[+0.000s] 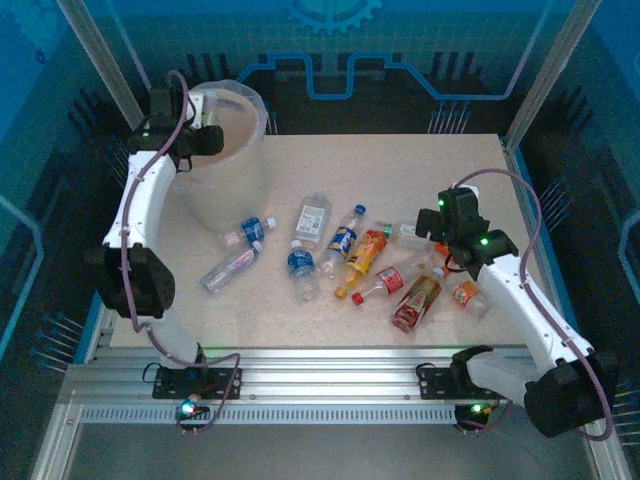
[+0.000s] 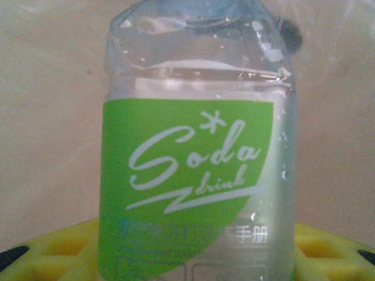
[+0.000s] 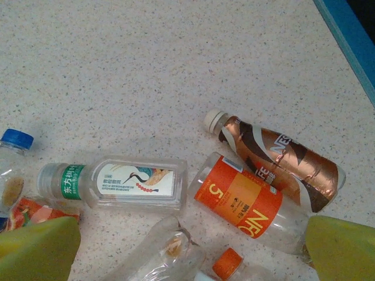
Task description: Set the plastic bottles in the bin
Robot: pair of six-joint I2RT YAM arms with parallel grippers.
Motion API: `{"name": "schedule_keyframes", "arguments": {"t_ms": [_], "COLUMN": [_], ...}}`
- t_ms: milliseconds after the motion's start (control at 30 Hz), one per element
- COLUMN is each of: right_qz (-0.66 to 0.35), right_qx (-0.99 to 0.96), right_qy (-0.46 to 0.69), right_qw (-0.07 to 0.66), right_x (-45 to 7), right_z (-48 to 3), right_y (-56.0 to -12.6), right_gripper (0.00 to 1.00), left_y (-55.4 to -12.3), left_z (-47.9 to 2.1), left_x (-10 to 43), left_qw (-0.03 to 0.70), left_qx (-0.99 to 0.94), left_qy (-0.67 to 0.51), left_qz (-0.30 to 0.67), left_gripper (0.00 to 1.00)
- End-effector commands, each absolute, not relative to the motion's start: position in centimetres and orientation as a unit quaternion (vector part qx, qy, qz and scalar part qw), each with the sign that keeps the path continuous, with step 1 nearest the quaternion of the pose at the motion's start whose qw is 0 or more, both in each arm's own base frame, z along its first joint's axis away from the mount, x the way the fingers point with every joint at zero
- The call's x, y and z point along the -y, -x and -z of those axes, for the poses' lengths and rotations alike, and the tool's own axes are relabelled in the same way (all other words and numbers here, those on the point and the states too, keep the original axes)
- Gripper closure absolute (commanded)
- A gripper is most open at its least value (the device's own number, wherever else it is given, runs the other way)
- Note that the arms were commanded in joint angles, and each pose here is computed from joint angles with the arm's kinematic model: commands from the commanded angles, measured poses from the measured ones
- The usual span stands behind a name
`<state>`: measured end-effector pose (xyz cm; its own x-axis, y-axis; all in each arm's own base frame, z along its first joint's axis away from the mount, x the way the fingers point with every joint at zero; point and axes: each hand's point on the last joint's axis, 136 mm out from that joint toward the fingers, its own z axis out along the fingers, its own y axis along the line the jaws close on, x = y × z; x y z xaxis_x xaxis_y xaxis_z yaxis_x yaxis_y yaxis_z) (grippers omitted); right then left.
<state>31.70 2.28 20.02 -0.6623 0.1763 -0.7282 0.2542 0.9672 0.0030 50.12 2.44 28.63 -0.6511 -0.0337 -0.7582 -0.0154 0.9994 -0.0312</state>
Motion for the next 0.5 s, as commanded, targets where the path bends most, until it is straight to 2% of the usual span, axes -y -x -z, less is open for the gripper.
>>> {"name": "schedule_keyframes", "arguments": {"t_ms": [0,267,467], "right_qz": [0.042,0.051,0.057], "right_qx": [-0.915,-0.923,-0.93], "right_qy": [-0.119,-0.12,-0.12], "right_qw": [0.383,0.363,0.342], "right_x": [-2.9,-2.8,-2.9], "right_z": [-20.2,-19.4,-18.5], "right_y": [-31.7,-31.9,-31.9], "right_gripper": [0.0,0.0,0.0], "left_y": [-50.3,-50.3,-50.4], "left_z": [-28.3,-24.9,-22.5], "left_x": [-2.1,-1.8,-1.8], "left_qw": [0.402,0.354,0.324], "left_qx": [-0.915,-0.934,-0.945], "left_qy": [-0.009,-0.022,-0.027], "left_qz": [0.026,0.033,0.033], "left_gripper": [0.61,0.61,0.52]}}
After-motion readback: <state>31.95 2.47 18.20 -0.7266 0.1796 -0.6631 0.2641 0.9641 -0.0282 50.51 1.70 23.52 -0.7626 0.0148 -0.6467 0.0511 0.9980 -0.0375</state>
